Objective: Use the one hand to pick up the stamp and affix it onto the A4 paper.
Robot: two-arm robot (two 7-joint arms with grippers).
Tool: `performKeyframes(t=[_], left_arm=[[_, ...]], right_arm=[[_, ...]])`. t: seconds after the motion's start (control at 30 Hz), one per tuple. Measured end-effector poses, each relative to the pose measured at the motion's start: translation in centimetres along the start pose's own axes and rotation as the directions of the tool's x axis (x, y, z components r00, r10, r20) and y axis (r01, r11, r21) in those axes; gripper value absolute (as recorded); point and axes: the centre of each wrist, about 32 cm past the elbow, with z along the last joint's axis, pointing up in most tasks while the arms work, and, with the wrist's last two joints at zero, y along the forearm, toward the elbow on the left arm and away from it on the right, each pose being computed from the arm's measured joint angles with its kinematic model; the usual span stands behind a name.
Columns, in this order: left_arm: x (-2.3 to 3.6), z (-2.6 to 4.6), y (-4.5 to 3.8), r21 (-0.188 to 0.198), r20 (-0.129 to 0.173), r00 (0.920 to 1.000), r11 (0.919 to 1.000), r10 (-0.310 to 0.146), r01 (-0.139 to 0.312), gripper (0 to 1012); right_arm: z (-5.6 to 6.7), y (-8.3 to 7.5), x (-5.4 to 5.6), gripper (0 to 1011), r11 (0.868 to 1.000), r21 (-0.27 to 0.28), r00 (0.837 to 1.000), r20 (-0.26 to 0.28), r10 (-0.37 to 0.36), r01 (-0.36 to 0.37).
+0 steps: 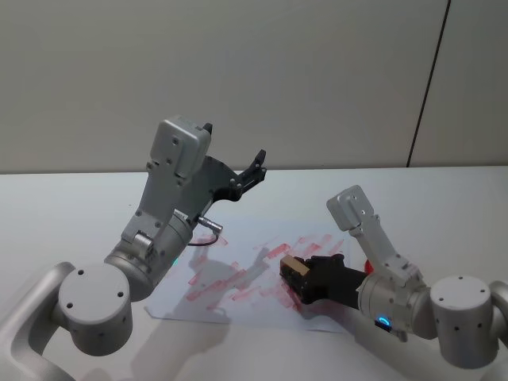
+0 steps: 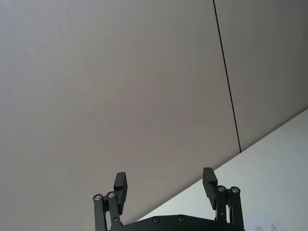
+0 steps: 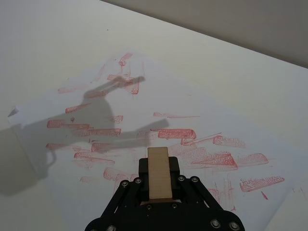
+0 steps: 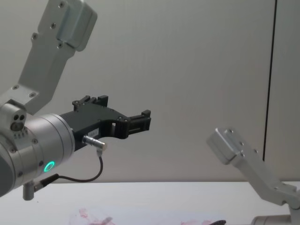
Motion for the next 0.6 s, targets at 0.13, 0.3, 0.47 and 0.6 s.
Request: performKeyframes(t=[0.13, 0.3, 0.47, 0.6], left_arm=[[0.0, 0.0, 0.0, 0.0, 0.0, 1.0, 1.0, 0.0, 0.0, 1001], [0.0, 0.0, 0.0, 0.0, 0.0, 1.0, 1.0, 0.0, 0.0, 1001], [0.0, 0.0, 0.0, 0.0, 0.0, 1.0, 1.0, 0.0, 0.0, 1002], [0.0, 0.0, 0.0, 0.0, 0.0, 1.0, 1.0, 0.0, 0.0, 1001]], right_arm=[[0.0, 0.0, 0.0, 219, 1.0, 0.005, 1.0, 0.004, -0.001, 0.001], [0.4, -0.2, 0.1, 219, 0.999, 0.037, 1.0, 0.002, -0.006, 0.006], [1.7, -1.0, 0.3, 219, 0.994, 0.105, 1.0, -0.002, -0.021, 0.021], [2.3, -1.8, 0.6, 219, 0.989, 0.142, 0.999, -0.008, -0.037, 0.038]])
